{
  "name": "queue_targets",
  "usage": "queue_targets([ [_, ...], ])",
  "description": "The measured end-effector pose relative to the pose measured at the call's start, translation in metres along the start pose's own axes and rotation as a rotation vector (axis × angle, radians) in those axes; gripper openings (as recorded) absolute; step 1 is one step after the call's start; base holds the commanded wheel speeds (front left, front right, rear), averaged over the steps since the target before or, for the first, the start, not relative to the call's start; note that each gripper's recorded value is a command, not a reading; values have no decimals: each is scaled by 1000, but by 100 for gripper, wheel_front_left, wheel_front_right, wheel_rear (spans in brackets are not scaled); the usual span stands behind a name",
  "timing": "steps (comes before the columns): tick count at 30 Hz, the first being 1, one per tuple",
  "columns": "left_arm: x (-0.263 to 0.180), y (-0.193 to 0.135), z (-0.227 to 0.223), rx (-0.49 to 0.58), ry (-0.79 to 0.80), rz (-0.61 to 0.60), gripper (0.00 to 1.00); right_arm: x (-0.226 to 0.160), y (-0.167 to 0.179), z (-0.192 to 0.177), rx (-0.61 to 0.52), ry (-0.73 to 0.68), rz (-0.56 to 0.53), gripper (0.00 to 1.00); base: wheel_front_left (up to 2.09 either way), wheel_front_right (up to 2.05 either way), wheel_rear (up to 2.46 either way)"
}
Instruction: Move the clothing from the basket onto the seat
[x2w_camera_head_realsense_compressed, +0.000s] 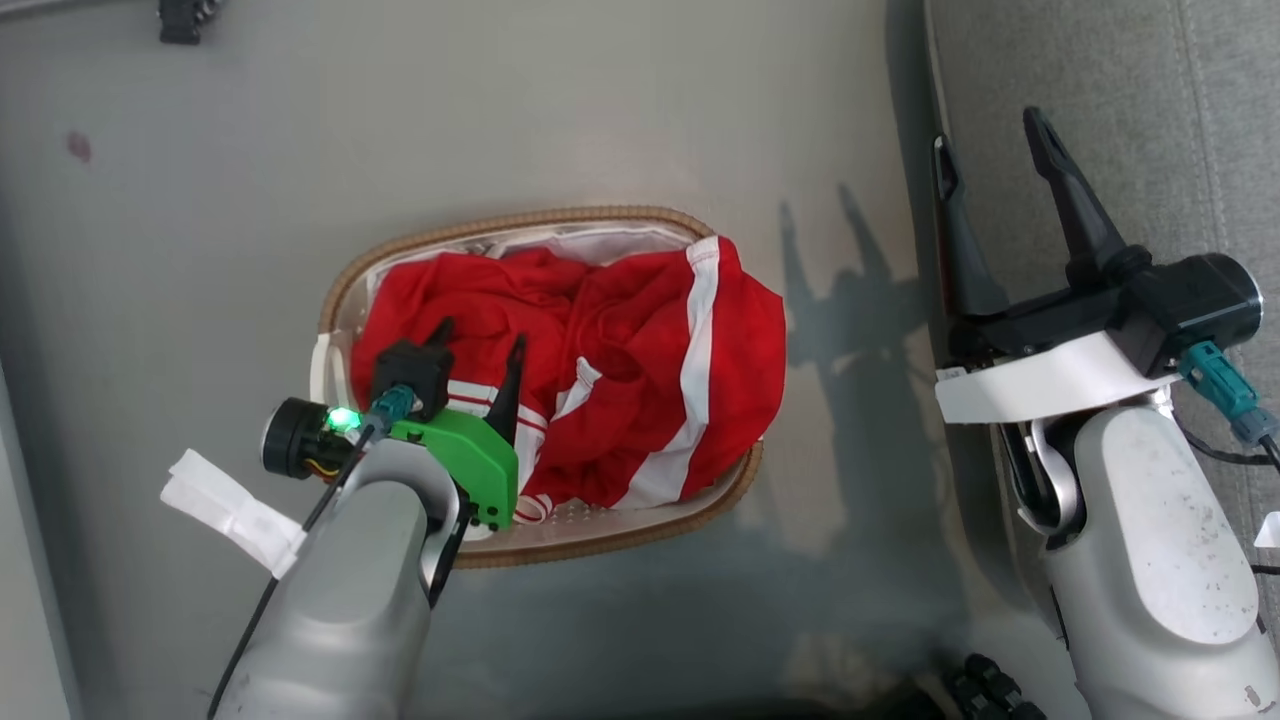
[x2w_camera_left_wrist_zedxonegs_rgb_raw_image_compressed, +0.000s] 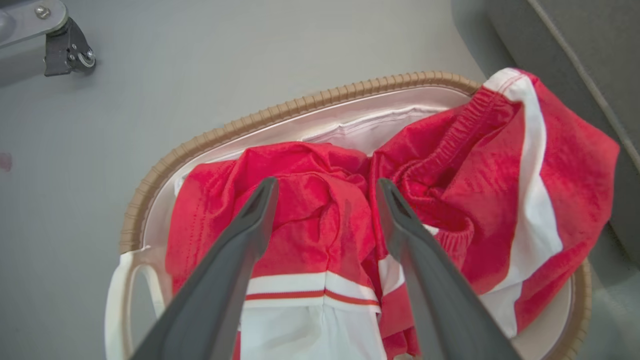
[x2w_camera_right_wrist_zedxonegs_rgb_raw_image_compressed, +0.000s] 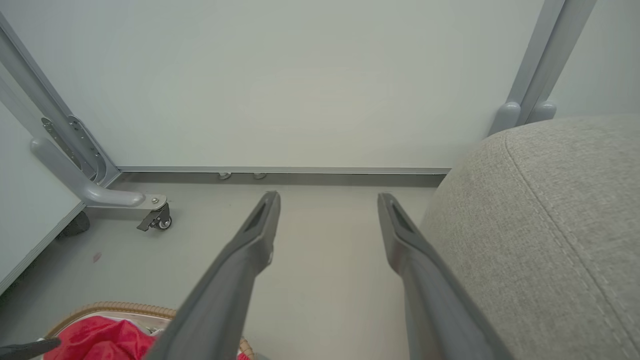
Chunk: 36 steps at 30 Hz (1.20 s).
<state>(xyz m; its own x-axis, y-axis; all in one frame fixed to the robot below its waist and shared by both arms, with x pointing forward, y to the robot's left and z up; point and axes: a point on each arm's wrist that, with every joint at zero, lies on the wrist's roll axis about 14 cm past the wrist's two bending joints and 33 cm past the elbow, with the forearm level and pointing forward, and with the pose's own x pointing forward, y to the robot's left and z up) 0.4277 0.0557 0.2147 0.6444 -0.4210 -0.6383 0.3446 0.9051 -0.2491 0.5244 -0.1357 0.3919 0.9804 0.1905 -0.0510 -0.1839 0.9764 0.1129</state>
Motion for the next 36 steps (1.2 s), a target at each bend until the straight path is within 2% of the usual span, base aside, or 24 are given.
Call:
queue_targets([
  [14,39,1,-46,29,148,-44,100,1,-21,-38,-22,69,-36,100,0,0,0],
  [23,51,1,-73,60,248,-66,100,-6,-35,-47,-20,99,-70,100,0,0,0],
  [24,52,0,-76,62,256,-69,84,-7,-36,-48,-20,101,-73,100,0,0,0],
  [25,52,-1,-77,65,262,-73,36,-7,-37,-48,-19,101,-76,100,0,0,0],
  [26,53,-2,-79,67,267,-76,0,-8,-38,-48,-20,101,-78,100,0,0,0],
  [36,39,-9,-65,49,234,-66,0,-11,-38,-22,-21,62,-85,100,0,0,0],
])
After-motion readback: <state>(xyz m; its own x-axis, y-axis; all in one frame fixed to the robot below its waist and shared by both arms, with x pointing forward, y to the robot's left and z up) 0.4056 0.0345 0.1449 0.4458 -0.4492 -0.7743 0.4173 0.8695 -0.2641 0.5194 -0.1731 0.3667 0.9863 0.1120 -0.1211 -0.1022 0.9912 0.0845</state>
